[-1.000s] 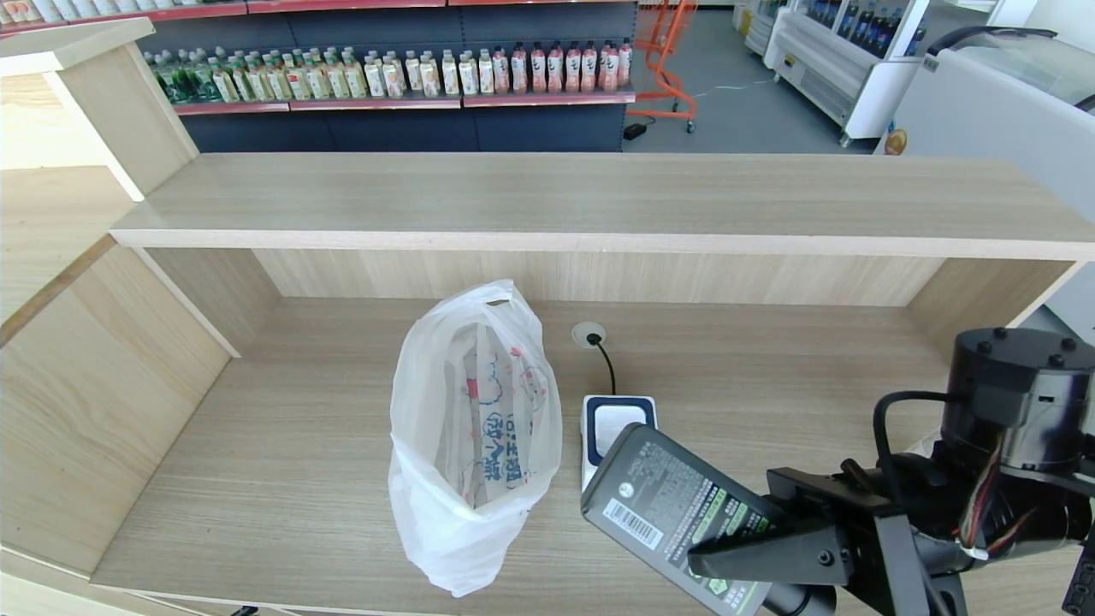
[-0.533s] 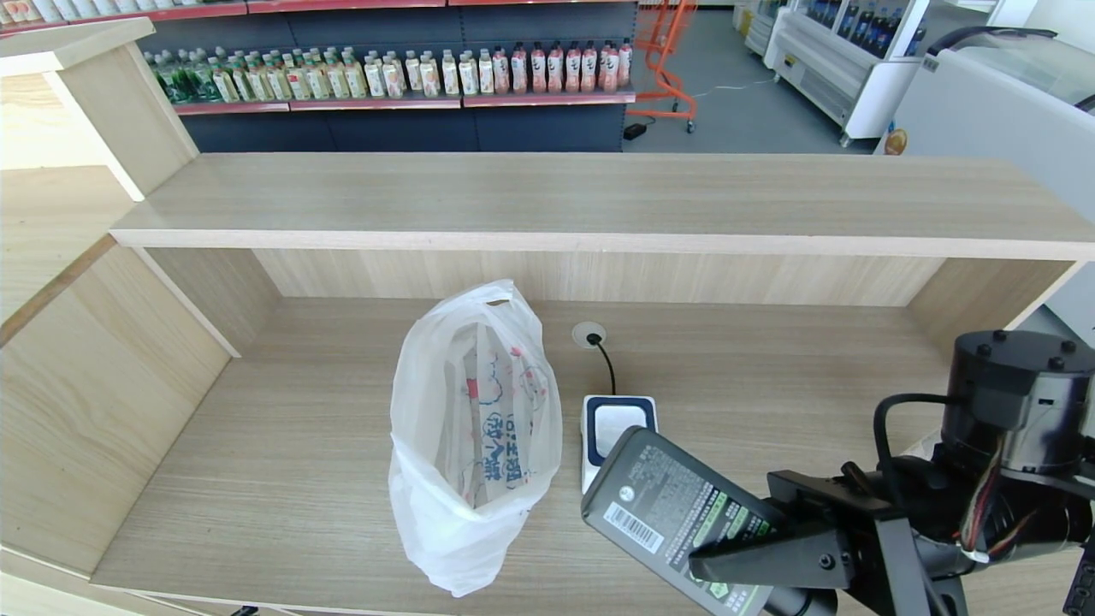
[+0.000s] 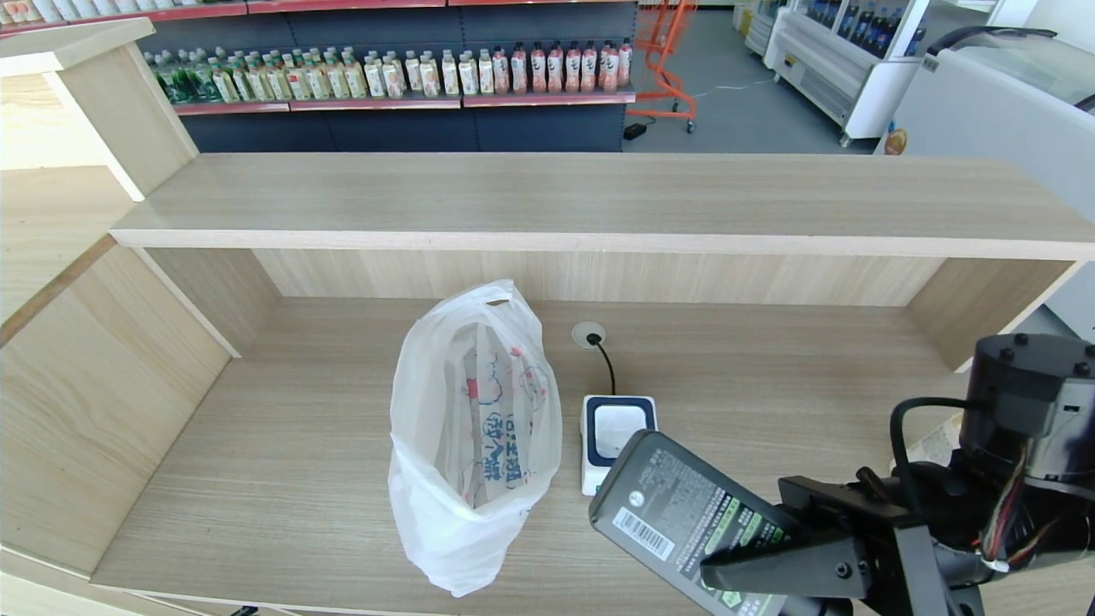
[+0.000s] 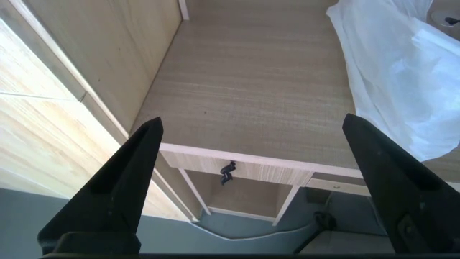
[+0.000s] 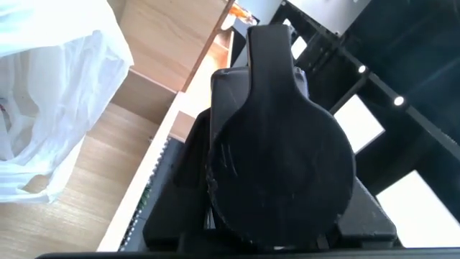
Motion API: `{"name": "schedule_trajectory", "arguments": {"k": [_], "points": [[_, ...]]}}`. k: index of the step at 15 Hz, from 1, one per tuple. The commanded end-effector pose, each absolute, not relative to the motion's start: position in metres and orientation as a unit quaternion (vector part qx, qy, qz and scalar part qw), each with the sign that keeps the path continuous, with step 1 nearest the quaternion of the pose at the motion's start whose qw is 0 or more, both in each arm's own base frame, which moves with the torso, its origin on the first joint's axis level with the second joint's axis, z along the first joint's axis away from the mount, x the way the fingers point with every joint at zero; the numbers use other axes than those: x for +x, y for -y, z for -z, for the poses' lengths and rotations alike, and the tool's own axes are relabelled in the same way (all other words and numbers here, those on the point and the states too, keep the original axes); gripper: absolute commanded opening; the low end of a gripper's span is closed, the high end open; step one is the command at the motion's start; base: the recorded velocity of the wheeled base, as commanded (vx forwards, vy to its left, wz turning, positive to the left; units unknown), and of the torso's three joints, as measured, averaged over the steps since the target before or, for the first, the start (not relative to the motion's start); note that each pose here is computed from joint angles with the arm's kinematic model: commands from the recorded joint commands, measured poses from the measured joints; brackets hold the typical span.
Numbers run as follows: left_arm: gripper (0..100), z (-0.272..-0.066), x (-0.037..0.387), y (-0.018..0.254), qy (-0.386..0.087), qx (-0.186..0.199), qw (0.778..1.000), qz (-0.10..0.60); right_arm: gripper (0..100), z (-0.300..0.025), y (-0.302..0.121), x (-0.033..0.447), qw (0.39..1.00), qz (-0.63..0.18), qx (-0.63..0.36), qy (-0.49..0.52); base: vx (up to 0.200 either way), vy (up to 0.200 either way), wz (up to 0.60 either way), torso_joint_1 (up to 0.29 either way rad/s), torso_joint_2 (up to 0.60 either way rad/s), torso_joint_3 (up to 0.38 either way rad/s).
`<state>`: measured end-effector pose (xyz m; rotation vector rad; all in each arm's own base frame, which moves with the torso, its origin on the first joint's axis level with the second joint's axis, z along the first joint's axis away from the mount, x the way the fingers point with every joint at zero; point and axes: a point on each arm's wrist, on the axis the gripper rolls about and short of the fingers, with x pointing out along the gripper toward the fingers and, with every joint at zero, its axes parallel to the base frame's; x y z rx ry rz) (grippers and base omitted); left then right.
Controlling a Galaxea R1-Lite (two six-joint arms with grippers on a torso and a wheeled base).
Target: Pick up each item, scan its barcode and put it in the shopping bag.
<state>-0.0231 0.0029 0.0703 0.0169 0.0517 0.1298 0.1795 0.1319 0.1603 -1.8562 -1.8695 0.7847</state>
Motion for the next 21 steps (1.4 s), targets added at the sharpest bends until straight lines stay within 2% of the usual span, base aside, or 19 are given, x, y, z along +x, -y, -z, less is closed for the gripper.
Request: {"name": "schedule_trajectory", "arguments": {"k": [1, 3, 5, 7, 9, 10, 12, 14, 15, 17, 18, 21], "points": [[100, -0.070, -0.023, -0.003, -0.026, 0.009, 0.998, -0.065, 0, -0.172, -0.132, 0.181, 0.218, -0.284, -0.659, 0.662, 0.000, 0.000, 0.00, 0.000, 0.00, 0.000], [100, -0.070, -0.023, -0.003, -0.026, 0.009, 0.998, -0.065, 0, -0.193, -0.113, 0.173, 0.367, -0.364, -0.638, 0.571, 0.000, 0.000, 0.00, 0.000, 0.00, 0.000], [100, -0.070, -0.023, -0.003, -0.026, 0.009, 0.998, -0.065, 0, -0.195, -0.095, 0.156, 0.504, -0.394, -0.631, 0.440, 0.000, 0.000, 0.00, 0.000, 0.00, 0.000], [100, -0.070, -0.023, -0.003, -0.026, 0.009, 0.998, -0.065, 0, -0.193, -0.081, 0.163, 0.580, -0.414, -0.598, 0.367, 0.000, 0.000, 0.00, 0.000, 0.00, 0.000], [100, -0.070, -0.023, -0.003, -0.026, 0.009, 0.998, -0.065, 0, -0.181, -0.043, 0.172, 0.614, -0.414, -0.592, 0.319, 0.000, 0.000, 0.00, 0.000, 0.00, 0.000], [100, -0.070, -0.023, -0.003, -0.026, 0.009, 0.998, -0.065, 0, -0.180, -0.034, 0.171, 0.654, -0.426, -0.565, 0.266, 0.000, 0.000, 0.00, 0.000, 0.00, 0.000], [100, -0.070, -0.023, -0.003, -0.026, 0.009, 0.998, -0.065, 0, -0.174, -0.023, 0.162, 0.769, -0.445, -0.444, 0.114, 0.000, 0.000, 0.00, 0.000, 0.00, 0.000], [100, -0.070, -0.023, -0.003, -0.026, 0.009, 0.998, -0.065, 0, -0.175, -0.031, 0.161, 0.860, -0.457, -0.222, -0.039, 0.000, 0.000, 0.00, 0.000, 0.00, 0.000], [100, -0.070, -0.023, -0.003, -0.026, 0.009, 0.998, -0.065, 0, -0.181, -0.043, 0.165, 0.885, -0.440, -0.114, -0.101, 0.000, 0.000, 0.00, 0.000, 0.00, 0.000], [100, -0.070, -0.023, -0.003, -0.026, 0.009, 0.998, -0.065, 0, -0.202, -0.074, 0.177, 0.878, -0.438, 0.074, -0.179, 0.000, 0.000, 0.00, 0.000, 0.00, 0.000], [100, -0.070, -0.023, -0.003, -0.026, 0.009, 0.998, -0.065, 0, -0.207, -0.084, 0.188, 0.866, -0.435, 0.130, -0.208, 0.000, 0.000, 0.00, 0.000, 0.00, 0.000], [100, -0.070, -0.023, -0.003, -0.026, 0.009, 0.998, -0.065, 0, -0.186, -0.103, 0.219, 0.848, -0.425, 0.159, -0.273, 0.000, 0.000, 0.00, 0.000, 0.00, 0.000]]}}
